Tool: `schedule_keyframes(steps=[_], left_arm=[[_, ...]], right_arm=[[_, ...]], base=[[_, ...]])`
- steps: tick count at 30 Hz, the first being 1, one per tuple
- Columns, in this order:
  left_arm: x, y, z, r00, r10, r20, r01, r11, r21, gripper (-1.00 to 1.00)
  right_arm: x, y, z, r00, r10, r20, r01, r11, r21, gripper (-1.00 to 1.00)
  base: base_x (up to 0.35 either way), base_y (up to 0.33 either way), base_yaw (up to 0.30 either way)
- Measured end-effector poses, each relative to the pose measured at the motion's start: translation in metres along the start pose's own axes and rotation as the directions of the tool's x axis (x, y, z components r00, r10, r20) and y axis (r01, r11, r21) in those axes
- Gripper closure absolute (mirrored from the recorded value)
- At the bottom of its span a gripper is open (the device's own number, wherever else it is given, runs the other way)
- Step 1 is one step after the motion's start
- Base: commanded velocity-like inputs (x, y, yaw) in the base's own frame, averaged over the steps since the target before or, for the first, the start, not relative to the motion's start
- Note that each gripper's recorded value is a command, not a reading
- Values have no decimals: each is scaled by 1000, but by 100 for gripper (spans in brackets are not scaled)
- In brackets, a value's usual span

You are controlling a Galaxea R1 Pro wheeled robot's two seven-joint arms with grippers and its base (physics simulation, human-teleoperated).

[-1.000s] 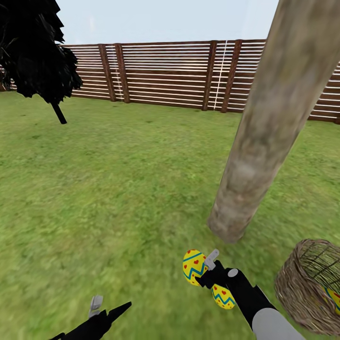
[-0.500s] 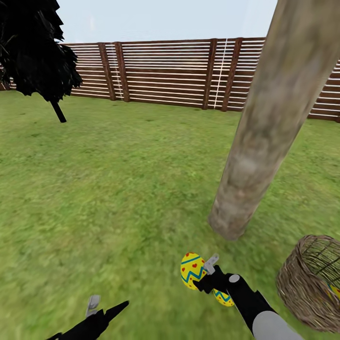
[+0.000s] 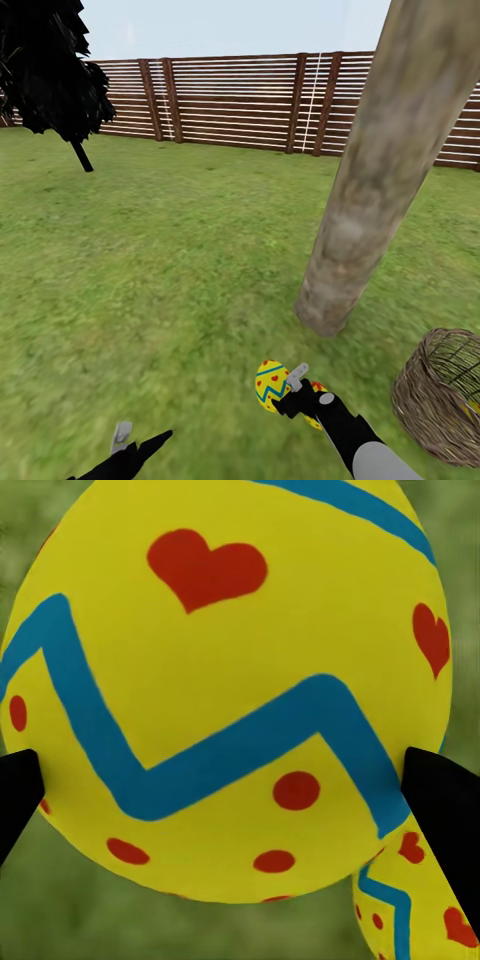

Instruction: Take the three Easter eggs out of the wicker basket on the lawn in the garden, then place them on the lawn next to a single tree (choose any tree) so that all three eggs are next to the same tree and none are left in the basket.

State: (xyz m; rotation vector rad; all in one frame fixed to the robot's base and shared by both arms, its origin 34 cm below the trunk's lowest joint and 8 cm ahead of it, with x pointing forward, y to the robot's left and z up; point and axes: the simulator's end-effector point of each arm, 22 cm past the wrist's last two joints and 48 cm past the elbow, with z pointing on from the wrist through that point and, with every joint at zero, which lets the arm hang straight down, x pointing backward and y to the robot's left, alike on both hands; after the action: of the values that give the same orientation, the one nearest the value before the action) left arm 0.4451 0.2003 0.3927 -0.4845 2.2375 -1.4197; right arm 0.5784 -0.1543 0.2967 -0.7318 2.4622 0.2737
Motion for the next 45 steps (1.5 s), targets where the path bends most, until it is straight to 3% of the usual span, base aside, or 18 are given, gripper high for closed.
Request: schedule_keyframes(steps=[5, 10, 14, 21, 34, 45], left_arm=[[4, 7, 3, 1000, -1, -1, 1, 1000, 6, -100], [10, 17, 7, 1000, -1, -5, 1, 1000, 4, -100], [15, 26, 10, 1000, -2, -7, 2, 1000, 1, -100], [17, 28, 12, 1000, -2, -7, 2, 1000, 8, -100], [17, 29, 12, 1000, -1, -6, 1, 1000, 2, -100], [29, 51, 20, 1000, -4, -7, 5, 1000, 6, -100]], right_arm=[[6, 1, 6, 1000, -2, 1, 2, 1000, 2, 100], [13, -11, 14, 1000, -3, 3, 3, 998, 61, 100], [19, -13, 20, 1000, -4, 4, 4, 997, 73, 100], [16, -1, 26, 1000, -3, 12, 2, 998, 60, 100], [16, 0, 27, 1000, -5, 12, 5, 998, 59, 100], [28, 20, 48, 1000, -23, 13, 22, 999, 32, 100]], base=[[0, 0, 0], [0, 0, 0], [0, 0, 0], [0, 0, 0], [88, 0, 0], [0, 0, 0]])
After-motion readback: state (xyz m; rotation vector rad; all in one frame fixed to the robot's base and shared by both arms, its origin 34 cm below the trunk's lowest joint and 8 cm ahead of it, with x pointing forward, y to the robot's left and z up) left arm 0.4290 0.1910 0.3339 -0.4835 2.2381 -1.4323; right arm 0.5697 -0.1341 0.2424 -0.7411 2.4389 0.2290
